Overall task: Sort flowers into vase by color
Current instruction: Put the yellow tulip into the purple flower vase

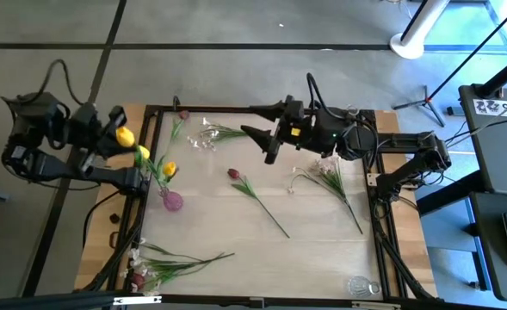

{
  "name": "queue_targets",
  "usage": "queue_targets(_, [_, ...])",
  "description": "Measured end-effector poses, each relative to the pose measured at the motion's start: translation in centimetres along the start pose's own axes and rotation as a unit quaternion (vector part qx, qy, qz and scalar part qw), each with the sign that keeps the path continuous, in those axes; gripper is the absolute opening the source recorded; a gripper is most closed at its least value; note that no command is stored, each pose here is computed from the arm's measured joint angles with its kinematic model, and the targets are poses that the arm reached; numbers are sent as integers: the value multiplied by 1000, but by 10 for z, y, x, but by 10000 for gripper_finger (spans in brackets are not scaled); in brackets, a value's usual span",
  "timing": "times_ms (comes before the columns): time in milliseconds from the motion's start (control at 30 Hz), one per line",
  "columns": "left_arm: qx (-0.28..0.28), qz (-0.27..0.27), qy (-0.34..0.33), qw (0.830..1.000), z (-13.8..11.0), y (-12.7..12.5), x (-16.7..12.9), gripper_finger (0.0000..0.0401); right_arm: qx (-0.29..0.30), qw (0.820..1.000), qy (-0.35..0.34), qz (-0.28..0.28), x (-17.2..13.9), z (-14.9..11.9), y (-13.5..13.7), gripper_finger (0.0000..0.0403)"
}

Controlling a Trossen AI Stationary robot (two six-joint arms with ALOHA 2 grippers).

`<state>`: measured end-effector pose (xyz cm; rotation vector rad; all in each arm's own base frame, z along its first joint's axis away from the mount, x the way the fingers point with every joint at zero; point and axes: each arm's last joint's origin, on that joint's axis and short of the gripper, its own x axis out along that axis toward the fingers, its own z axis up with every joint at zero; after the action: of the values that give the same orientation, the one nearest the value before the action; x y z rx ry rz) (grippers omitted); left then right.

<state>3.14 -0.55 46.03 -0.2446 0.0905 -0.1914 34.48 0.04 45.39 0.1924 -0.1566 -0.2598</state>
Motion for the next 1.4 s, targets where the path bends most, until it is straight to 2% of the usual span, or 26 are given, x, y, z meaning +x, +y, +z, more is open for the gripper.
queue_targets(67, [-5, -24, 21, 999, -3, -1, 0, 0, -2, 1000, -1, -8, 0, 0, 0, 305])
queue_targets(167, [9, -23, 41, 999, -8, -1, -3, 0, -2, 1000, -2, -18, 0, 0, -1, 305])
queue_targets(333, [46, -26, 29, 998, -11, -4, -15, 0, -3, 999, -5, -40, 0, 0, -2, 305])
queue_targets(533, [70, -2, 8, 998, -16, -7, -33, 0, 1, 999, -6, -52, 0, 0, -3, 305])
queue_targets(900, [88, 40, 24, 995, -24, -1, -28, 1, 14, 998, -9, -64, 0, 0, -3, 305])
queue_targets(1100, [82, 41, 33, 995, -43, 8, -13, 1, 17, 997, -11, -73, 0, 0, -4, 305])
queue_targets(1400, [70, 43, 20, 996, -55, 12, -11, 2, 15, 997, -3, -80, 0, -2, -5, 305])
